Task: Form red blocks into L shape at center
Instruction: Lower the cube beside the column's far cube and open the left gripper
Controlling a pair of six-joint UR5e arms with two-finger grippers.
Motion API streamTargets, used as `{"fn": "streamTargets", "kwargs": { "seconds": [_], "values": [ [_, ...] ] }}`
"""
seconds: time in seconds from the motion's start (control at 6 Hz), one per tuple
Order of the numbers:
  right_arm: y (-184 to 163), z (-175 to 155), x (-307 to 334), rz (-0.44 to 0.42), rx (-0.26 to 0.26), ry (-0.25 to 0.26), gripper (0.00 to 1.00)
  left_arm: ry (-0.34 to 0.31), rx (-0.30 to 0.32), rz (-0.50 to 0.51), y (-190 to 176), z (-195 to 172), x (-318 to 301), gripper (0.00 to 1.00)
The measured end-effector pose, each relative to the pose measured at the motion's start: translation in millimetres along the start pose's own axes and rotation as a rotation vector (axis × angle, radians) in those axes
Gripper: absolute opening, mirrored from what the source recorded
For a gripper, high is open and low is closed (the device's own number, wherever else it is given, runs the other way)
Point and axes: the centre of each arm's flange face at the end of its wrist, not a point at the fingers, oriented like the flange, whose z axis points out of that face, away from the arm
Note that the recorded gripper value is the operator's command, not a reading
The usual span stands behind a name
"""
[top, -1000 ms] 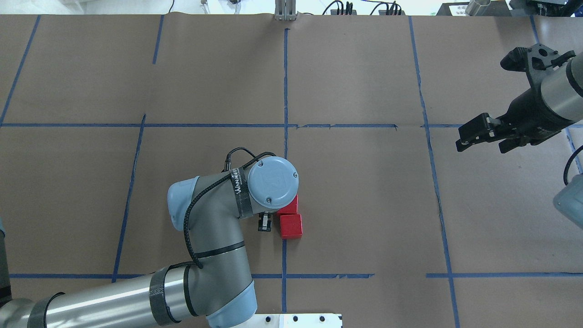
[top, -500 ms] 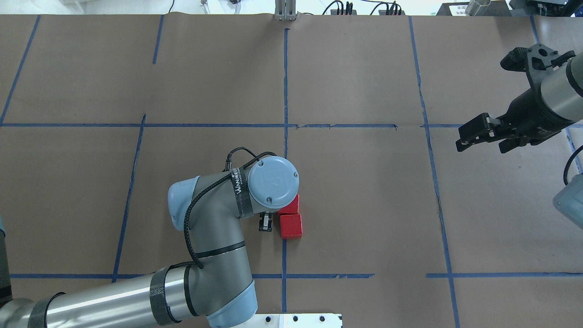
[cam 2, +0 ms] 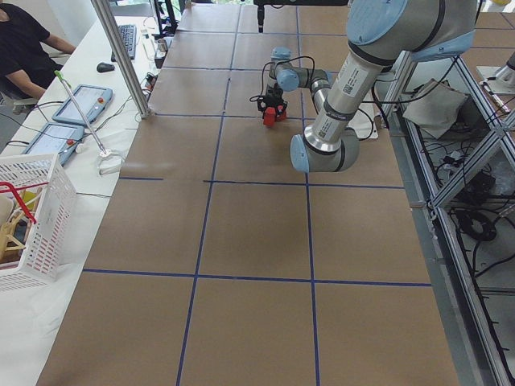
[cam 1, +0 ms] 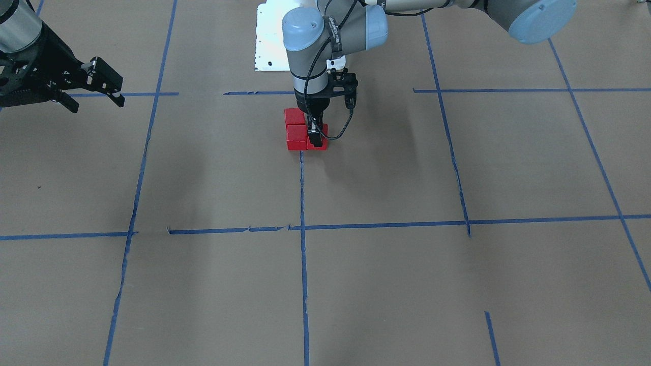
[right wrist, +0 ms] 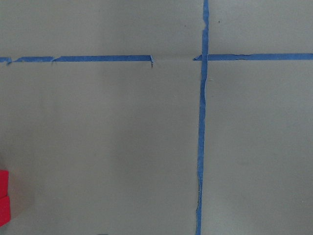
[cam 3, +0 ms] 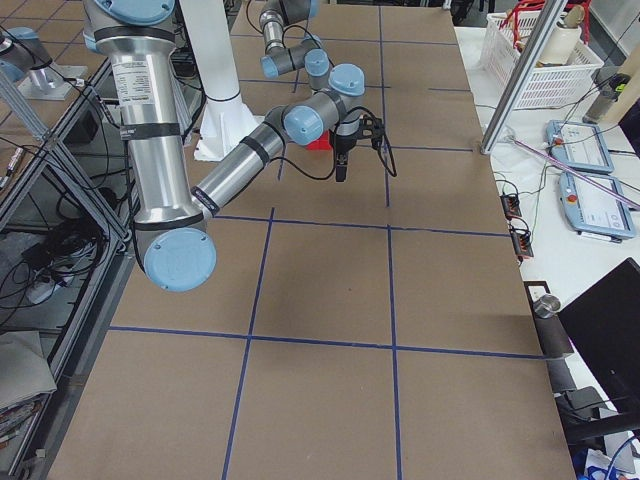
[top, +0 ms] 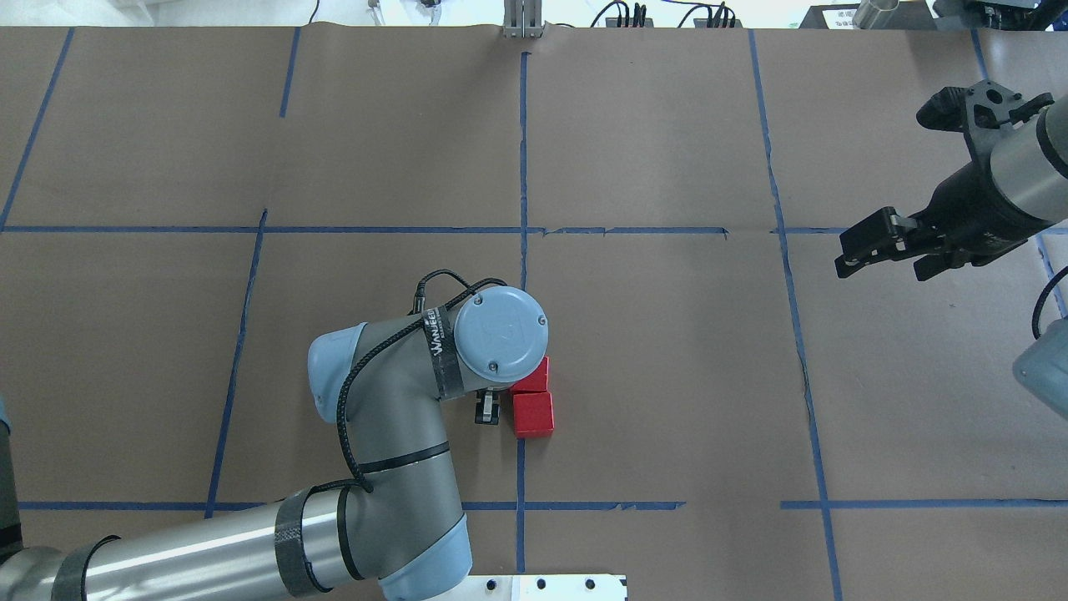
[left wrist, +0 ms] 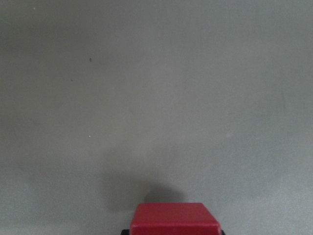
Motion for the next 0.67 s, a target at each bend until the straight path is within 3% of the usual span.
{"fn": "streamTargets", "kwargs": {
  "seconds": [0.67],
  "values": [
    [0.3, -1.2, -0.3, -0.001, 0.001, -0.002, 1.0, 0.003, -0.019, 0.022, 2.1, -9.2, -4.3, 1.0]
  ]
}}
